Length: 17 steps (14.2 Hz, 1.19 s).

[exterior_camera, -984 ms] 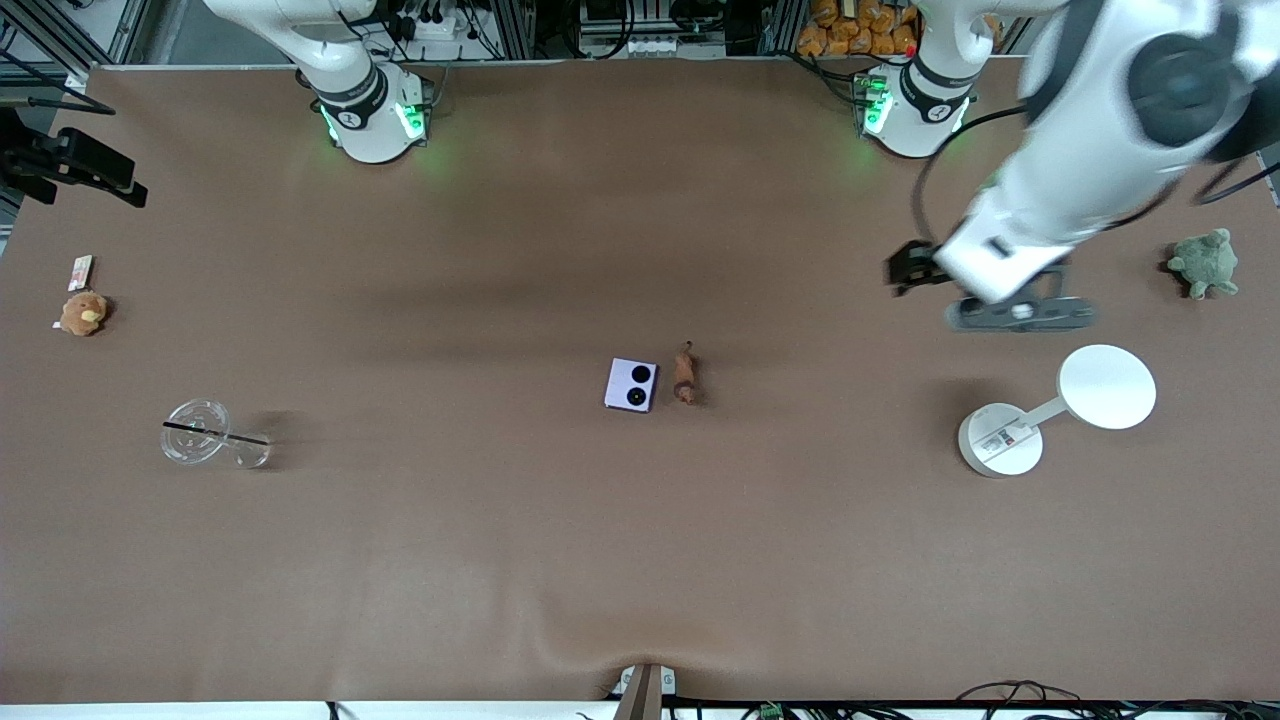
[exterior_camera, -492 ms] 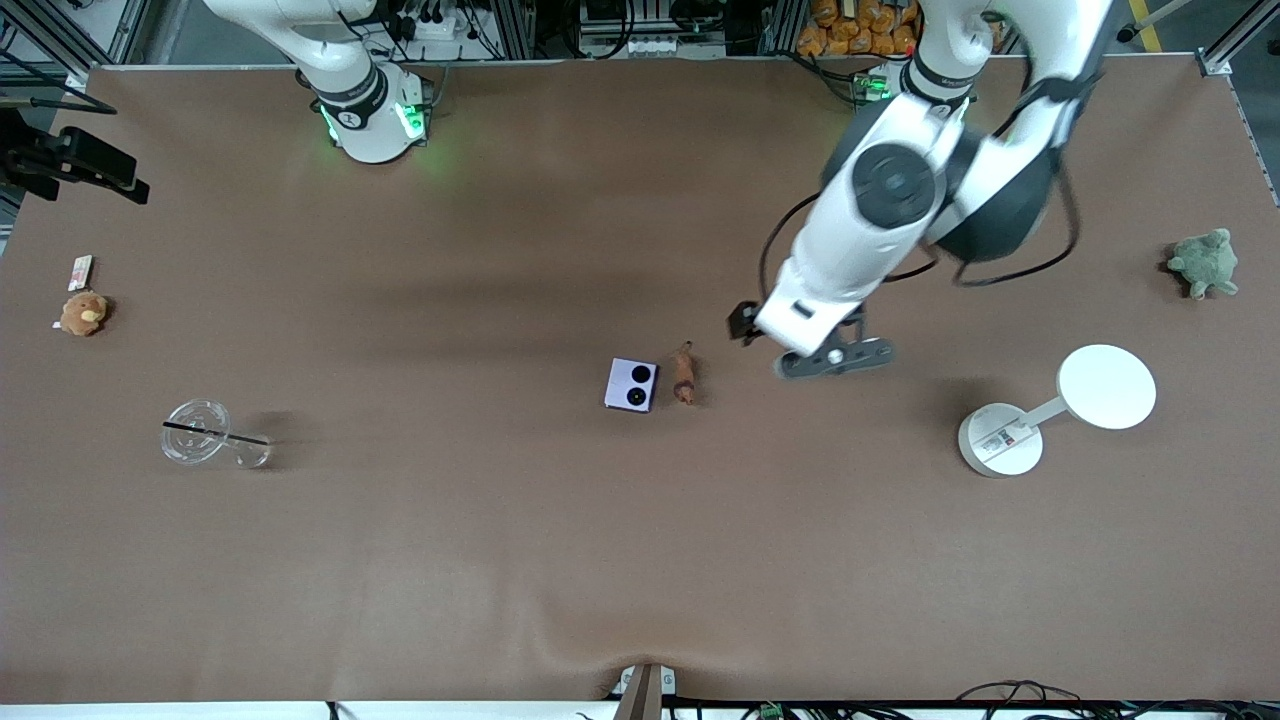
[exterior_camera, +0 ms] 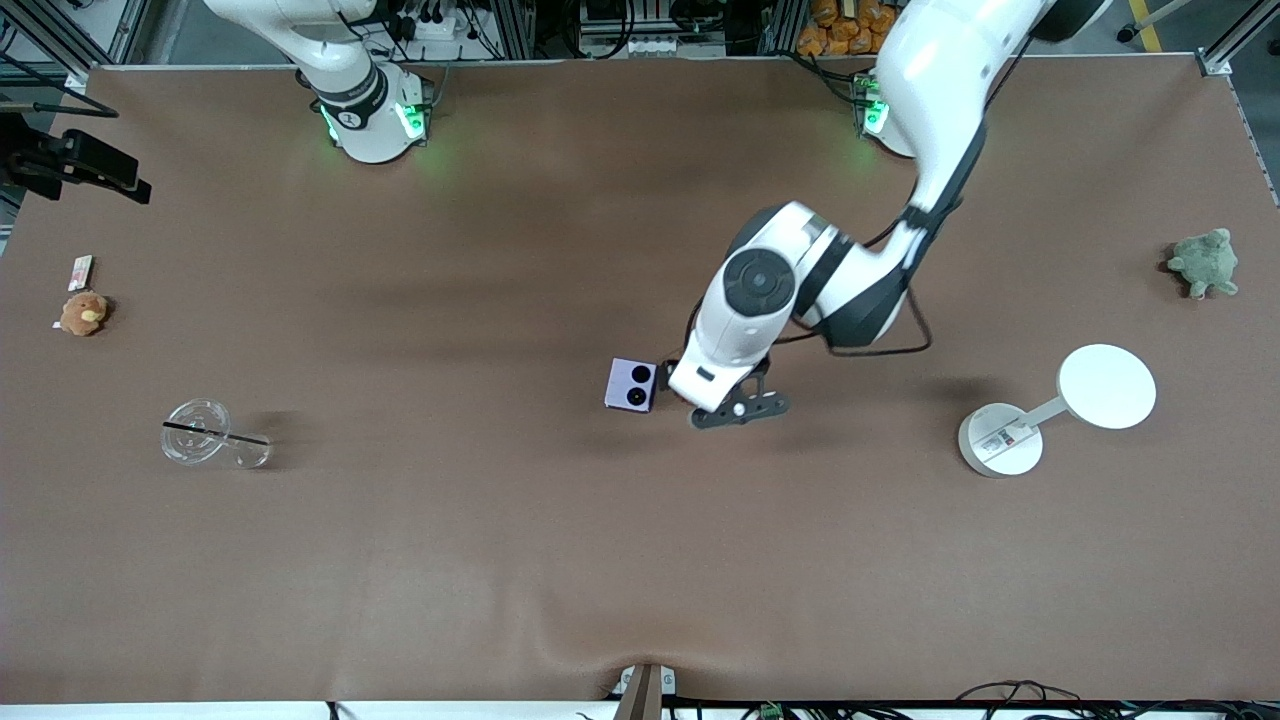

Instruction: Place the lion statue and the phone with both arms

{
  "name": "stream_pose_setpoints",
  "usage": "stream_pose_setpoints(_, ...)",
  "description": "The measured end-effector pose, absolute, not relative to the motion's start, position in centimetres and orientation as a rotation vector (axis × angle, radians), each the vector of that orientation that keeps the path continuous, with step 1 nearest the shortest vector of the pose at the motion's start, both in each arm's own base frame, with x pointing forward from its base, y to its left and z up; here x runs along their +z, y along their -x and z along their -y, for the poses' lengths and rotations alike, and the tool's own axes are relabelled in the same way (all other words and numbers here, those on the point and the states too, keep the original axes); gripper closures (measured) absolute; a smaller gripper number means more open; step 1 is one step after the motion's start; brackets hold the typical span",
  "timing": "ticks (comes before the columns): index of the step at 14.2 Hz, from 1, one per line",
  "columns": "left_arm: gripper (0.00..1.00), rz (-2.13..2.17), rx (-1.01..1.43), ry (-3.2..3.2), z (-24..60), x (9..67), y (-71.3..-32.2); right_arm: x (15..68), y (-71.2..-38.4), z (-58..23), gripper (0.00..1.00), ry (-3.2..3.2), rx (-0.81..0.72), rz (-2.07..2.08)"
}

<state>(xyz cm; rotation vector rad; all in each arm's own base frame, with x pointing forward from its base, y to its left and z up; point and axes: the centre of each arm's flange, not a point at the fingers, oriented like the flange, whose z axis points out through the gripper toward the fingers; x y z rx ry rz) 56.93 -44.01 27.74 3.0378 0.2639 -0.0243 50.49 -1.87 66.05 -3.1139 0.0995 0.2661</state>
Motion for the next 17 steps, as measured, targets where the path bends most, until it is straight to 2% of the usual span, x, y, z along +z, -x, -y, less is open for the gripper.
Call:
stream_pose_setpoints(8,0.00,-0.195,-0.040,-3.058,45.9,22.5,-55.6,66.3,-50.5,2.7,0.00,3.130,0.253,-0.125)
stream_pose_setpoints(9,0.05,-0.194,-0.047,-3.062,45.9,22.1,-55.5,66.5,-50.5,3.3,0.00,3.133,0.245,-0.141)
stream_pose_setpoints(12,0.37,-0.195,-0.064,-3.068,45.9,21.2,-55.3,67.7,-50.1,4.6,0.00,3.131,0.211,-0.184)
stream_pose_setpoints(15,0.63,-0.187,-0.055,-3.072,45.9,21.2,-55.4,67.8,-50.0,4.6,0.00,3.131,0.214,-0.184)
stream_pose_setpoints(17,0.63,-0.159,0.000,-3.088,45.6,21.7,-56.1,67.8,-50.0,4.6,0.00,3.131,0.215,-0.183)
